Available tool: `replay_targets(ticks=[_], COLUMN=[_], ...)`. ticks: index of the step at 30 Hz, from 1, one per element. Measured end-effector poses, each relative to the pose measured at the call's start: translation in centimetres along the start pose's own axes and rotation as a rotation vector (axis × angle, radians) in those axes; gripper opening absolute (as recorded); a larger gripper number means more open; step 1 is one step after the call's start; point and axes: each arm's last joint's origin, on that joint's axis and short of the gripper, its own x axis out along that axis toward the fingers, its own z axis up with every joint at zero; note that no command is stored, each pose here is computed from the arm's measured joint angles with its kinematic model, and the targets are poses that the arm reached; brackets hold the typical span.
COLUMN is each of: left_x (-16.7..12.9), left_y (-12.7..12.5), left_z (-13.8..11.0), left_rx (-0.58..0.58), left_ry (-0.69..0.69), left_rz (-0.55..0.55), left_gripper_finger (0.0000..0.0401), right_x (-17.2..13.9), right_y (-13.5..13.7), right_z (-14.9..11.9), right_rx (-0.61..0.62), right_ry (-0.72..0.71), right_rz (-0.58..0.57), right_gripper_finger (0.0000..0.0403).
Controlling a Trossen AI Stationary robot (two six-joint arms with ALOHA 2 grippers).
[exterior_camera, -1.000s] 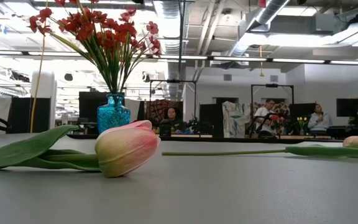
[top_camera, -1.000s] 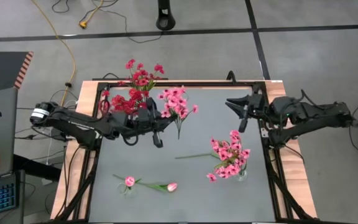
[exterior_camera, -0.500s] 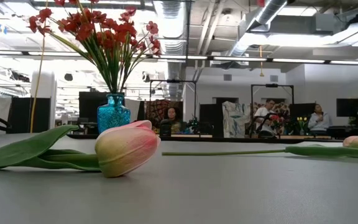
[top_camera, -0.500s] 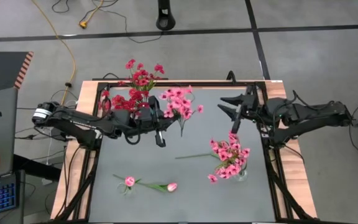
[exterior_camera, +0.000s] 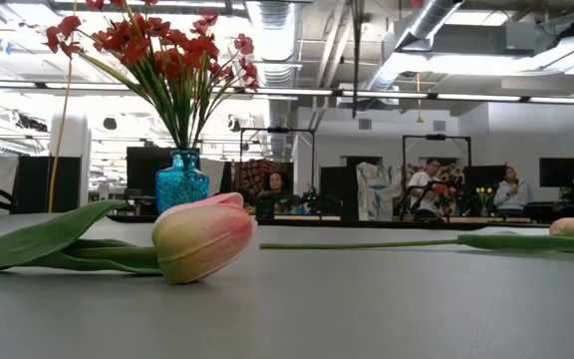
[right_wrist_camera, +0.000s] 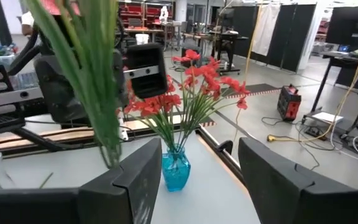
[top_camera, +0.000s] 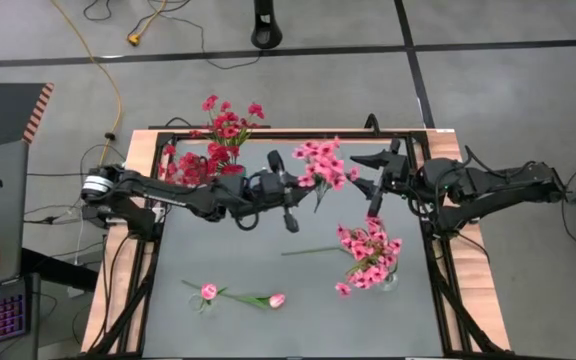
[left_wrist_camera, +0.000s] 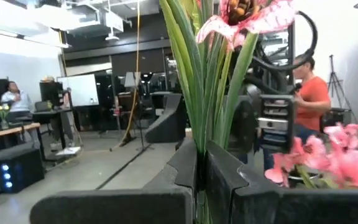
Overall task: Sort flowers into vase by color
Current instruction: Put the pink flowers into the transparent vase
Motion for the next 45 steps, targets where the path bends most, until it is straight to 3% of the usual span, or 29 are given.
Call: replay_targets(ticks=[8, 21, 25, 36, 45], left_x=[2.6, 3.0, 3.1, 3.1, 6.1], left_y=[-0.3, 0.4, 0.8, 1.0, 0.2], left_z=[0.5, 0.9, 1.2, 1.4, -0.1], left_rx=[0.052, 0.042, 0.026, 0.004, -0.004], left_ry=[-0.003, -0.038, -0.082, -0.106, -0.125], left_rz=[0.041, -0.002, -0.053, -0.068, -0.082], left_gripper_finger=[0.0002, 0.0002, 0.0002, 0.0002, 0.0002], right_x=[-0.1, -0.1, -0.1, -0.1, -0.1], right_y=[0.3, 0.5, 0.5, 0.5, 0.5], right_z=[0.0, 0.0, 0.0, 0.0, 0.0], right_rx=[-0.001, -0.009, -0.009, -0.009, -0.010], right_ry=[-0.002, -0.004, -0.004, -0.005, -0.005], right_rz=[0.089, 0.175, 0.175, 0.175, 0.175], right_gripper_finger=[0.0238, 0.0238, 0.0238, 0.0238, 0.0238])
